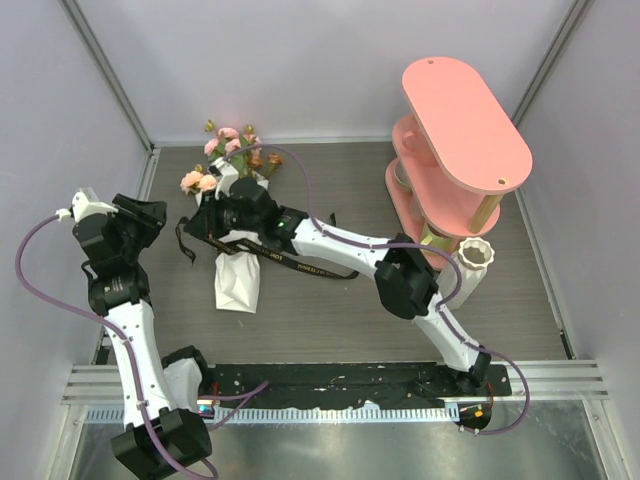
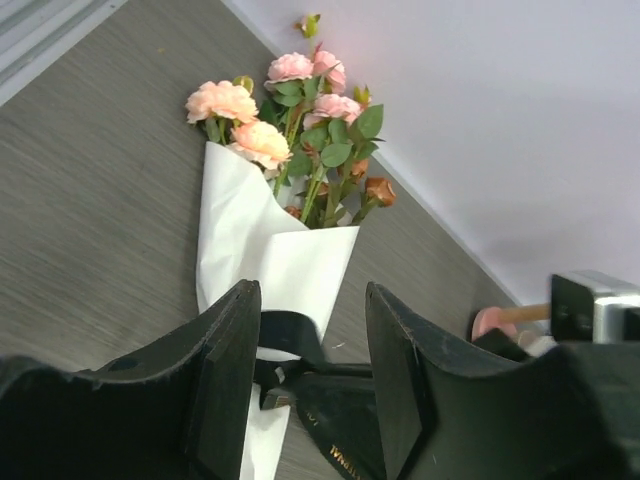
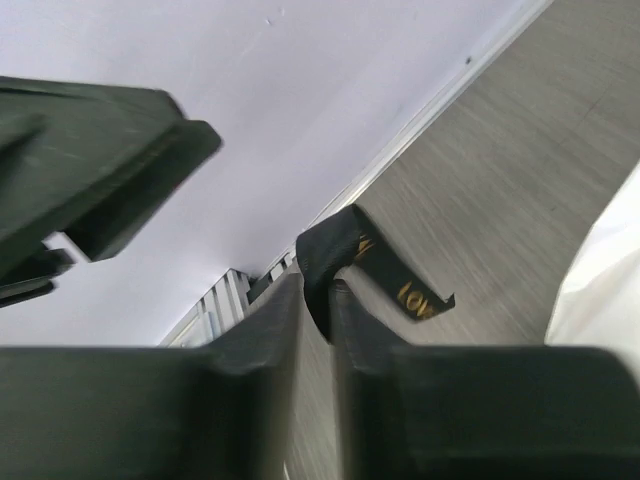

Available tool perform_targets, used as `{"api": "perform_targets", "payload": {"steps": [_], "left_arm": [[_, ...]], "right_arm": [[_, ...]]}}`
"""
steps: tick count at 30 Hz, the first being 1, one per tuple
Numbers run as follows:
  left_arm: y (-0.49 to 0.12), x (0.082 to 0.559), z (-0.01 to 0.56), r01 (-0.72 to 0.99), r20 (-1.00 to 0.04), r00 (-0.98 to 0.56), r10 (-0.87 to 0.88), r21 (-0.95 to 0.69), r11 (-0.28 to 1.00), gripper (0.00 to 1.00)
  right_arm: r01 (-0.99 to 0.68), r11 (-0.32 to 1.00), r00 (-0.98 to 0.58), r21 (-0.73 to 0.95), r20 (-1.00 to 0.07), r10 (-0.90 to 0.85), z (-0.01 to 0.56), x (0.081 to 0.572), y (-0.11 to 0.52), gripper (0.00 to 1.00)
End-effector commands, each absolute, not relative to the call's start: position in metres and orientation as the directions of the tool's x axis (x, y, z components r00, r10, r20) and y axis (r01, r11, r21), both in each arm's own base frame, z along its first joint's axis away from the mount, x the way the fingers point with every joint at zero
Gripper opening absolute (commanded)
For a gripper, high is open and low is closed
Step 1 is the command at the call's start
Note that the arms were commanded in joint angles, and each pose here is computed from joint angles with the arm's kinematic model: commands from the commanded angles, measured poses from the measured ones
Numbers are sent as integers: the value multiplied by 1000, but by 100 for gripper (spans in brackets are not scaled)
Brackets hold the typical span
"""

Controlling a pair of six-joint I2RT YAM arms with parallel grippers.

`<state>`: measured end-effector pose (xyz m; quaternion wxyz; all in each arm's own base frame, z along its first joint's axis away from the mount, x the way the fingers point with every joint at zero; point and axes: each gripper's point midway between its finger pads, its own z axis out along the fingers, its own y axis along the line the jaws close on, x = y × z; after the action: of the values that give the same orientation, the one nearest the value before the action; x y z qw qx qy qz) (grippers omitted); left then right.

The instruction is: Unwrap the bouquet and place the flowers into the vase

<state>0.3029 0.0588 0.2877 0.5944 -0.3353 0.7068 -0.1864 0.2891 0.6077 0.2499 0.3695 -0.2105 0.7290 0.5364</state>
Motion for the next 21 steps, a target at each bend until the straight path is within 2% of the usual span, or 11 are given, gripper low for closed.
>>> {"api": "perform_targets", "payload": {"steps": [1, 4, 6, 7, 8, 9, 12, 15, 18, 21], "left_arm": [[70, 303, 284, -295, -727, -55, -684, -643, 707, 50], [68, 307, 280, -283, -712, -67, -699, -658, 698, 50], [65, 311, 277, -253, -699, -85, -711, -675, 693, 50], [63, 314, 275, -243, -680, -90, -727, -693, 679, 50], [56, 320, 267, -218, -651, -141, -746, -715, 665, 50], [53, 326, 265, -193, -640, -157, -752, -727, 659, 50], [34, 343, 248, -122, -544, -299, -784, -793, 597, 48], [21, 356, 224, -127, -430, -402, -808, -848, 515, 45], [3, 364, 207, -135, -361, -473, -804, -872, 470, 41], [-13, 366, 193, -151, -313, -529, -789, -880, 450, 38]], "right_arm": [[-696, 271, -681, 665, -731, 45, 244, 269, 630, 36], [-712, 383, -636, 588, -772, 2, 227, 280, 613, 53], [-718, 453, -589, 529, -808, 9, 235, 291, 591, 56], [-732, 478, -555, 485, -832, -6, 235, 295, 582, 62], [-717, 522, -558, 461, -829, -34, 215, 300, 567, 65], [-722, 531, -533, 444, -846, -18, 231, 301, 556, 68], [-719, 565, -519, 405, -854, -48, 218, 312, 525, 72], [-702, 586, -541, 405, -838, -70, 194, 322, 502, 72], [-723, 605, -509, 333, -849, -141, 176, 332, 487, 64], [-762, 598, -466, 248, -851, -242, 159, 334, 483, 49]]}}
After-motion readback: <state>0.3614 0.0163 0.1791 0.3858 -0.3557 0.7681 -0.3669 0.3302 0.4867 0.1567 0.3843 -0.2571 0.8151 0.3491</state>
